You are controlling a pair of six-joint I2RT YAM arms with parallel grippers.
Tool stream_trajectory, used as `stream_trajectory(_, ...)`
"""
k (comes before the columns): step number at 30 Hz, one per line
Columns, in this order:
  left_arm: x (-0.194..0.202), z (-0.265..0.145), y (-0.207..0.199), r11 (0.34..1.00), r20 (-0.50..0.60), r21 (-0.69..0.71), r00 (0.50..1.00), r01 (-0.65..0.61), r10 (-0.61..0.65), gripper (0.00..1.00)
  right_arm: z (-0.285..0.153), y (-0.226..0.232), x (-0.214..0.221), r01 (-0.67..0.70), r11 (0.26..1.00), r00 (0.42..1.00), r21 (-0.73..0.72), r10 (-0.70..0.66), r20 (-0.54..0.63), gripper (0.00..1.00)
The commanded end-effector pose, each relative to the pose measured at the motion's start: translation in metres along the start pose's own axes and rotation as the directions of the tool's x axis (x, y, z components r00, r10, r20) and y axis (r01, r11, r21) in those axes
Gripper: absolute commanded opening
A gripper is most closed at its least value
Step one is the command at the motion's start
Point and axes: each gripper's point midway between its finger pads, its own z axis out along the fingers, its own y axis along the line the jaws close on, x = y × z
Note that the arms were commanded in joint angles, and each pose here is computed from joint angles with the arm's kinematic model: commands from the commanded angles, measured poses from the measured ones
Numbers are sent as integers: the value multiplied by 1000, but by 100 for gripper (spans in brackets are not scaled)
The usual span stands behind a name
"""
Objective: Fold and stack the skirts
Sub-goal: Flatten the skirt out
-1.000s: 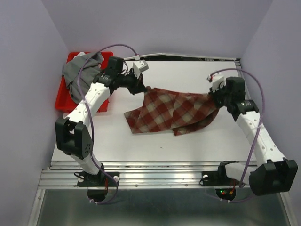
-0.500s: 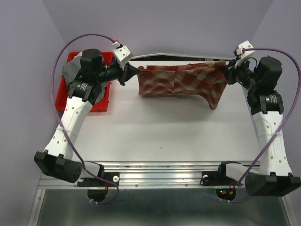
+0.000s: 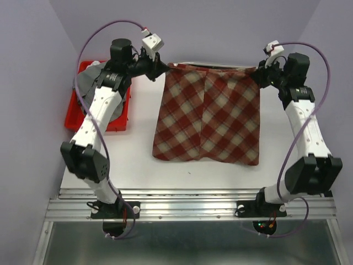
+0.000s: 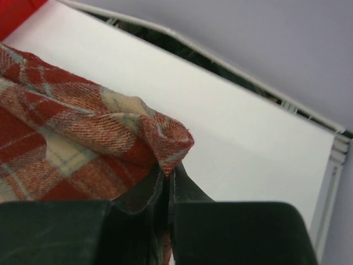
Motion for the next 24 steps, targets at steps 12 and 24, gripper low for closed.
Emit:
stream_trajectory(12, -173, -4, 138, 942, 469, -295, 835, -158, 287, 0, 47, -104, -170, 31, 982, 928, 188, -98, 360, 1)
stream_trajectory(24, 103, 15, 58, 909, -3, 44, 909, -415, 416, 0, 39, 29, 72, 374, 887, 927, -273, -351, 128, 4)
